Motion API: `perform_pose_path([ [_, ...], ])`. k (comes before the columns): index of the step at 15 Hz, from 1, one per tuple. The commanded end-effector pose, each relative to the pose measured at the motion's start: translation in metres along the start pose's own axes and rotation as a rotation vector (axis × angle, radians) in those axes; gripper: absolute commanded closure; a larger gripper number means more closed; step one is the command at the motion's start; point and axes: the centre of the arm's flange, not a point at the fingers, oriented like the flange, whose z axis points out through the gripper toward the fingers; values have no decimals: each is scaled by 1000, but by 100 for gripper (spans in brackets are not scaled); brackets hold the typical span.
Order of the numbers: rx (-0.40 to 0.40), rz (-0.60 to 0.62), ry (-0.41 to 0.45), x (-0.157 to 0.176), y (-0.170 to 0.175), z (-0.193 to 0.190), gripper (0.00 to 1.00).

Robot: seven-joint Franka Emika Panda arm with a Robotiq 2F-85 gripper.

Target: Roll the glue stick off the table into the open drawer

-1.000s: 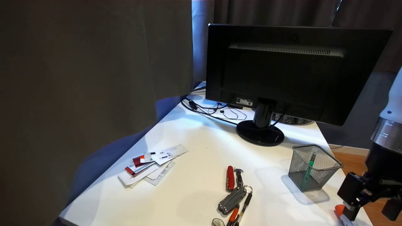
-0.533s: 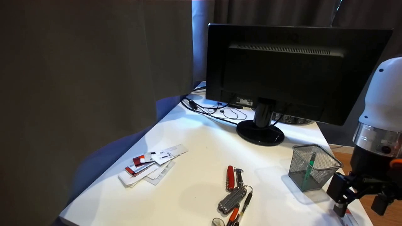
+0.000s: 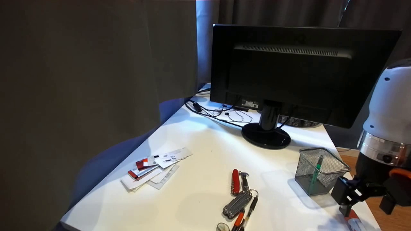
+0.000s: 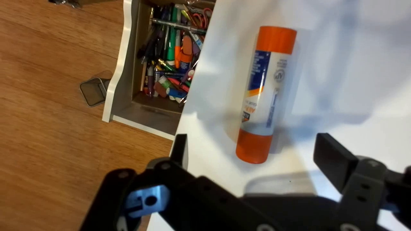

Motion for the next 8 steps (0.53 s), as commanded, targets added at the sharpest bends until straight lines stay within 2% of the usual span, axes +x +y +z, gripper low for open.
perform_pose_path([
  [1, -10, 35, 4, -6, -8, 3, 0],
  [8, -27, 46, -20, -6, -1, 17, 0],
])
